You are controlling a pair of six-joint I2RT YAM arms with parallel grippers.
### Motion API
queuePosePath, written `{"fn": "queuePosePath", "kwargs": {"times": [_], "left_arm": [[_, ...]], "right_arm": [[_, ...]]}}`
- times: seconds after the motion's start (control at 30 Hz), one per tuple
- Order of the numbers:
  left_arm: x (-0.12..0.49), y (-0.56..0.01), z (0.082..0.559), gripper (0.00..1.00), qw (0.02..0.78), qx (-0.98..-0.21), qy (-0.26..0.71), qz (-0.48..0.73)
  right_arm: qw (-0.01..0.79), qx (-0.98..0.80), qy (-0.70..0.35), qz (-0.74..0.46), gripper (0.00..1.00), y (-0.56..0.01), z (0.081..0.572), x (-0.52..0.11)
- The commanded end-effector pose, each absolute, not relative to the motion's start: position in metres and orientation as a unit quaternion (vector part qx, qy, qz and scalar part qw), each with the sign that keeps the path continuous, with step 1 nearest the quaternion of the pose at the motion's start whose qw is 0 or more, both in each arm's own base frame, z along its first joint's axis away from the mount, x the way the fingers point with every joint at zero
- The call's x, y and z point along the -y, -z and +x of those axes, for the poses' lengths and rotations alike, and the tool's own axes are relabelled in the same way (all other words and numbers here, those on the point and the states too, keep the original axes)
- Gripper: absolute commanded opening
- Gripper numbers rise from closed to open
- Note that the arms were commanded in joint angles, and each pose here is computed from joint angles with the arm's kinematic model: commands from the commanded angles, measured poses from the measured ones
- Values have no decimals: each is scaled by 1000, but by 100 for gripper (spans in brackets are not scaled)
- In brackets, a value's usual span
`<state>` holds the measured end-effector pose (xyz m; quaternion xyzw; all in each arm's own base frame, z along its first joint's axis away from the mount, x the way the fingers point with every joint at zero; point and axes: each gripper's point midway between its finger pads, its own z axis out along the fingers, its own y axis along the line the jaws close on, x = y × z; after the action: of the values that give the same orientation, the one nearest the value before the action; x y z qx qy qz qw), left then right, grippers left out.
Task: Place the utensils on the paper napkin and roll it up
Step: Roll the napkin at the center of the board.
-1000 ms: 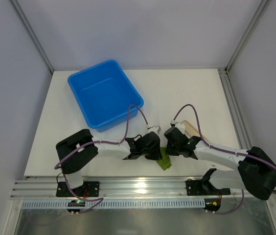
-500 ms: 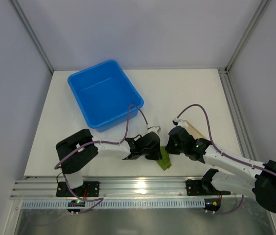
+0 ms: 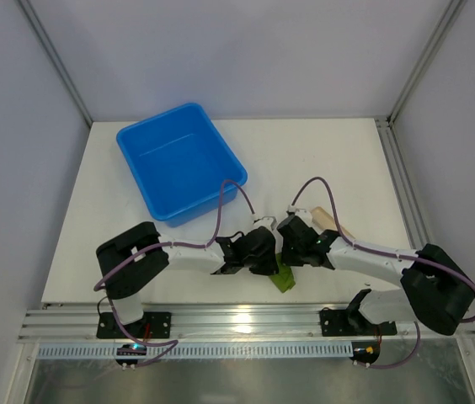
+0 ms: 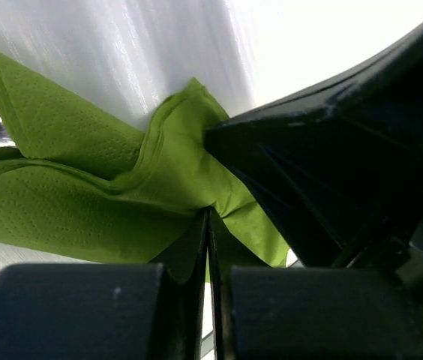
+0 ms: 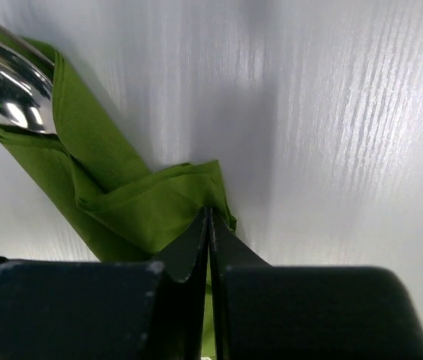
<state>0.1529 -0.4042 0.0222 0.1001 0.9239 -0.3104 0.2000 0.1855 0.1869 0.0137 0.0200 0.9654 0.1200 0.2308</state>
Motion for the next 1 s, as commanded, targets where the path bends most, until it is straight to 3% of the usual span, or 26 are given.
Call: {"fn": "queuePosePath", "kwargs": {"times": [0.0, 0.37, 0.97], "left_arm": [[387, -7, 147, 0, 188, -936, 276, 109], [381, -1, 146, 0, 190, -940, 265, 105], [382, -21, 157, 0, 214, -937, 256, 109]], "right_arm": [[237, -970, -51, 34, 4, -4, 194, -170], [248, -966, 14, 70, 4, -1, 192, -140], [239, -969, -10, 68, 4, 3, 176, -143]]}}
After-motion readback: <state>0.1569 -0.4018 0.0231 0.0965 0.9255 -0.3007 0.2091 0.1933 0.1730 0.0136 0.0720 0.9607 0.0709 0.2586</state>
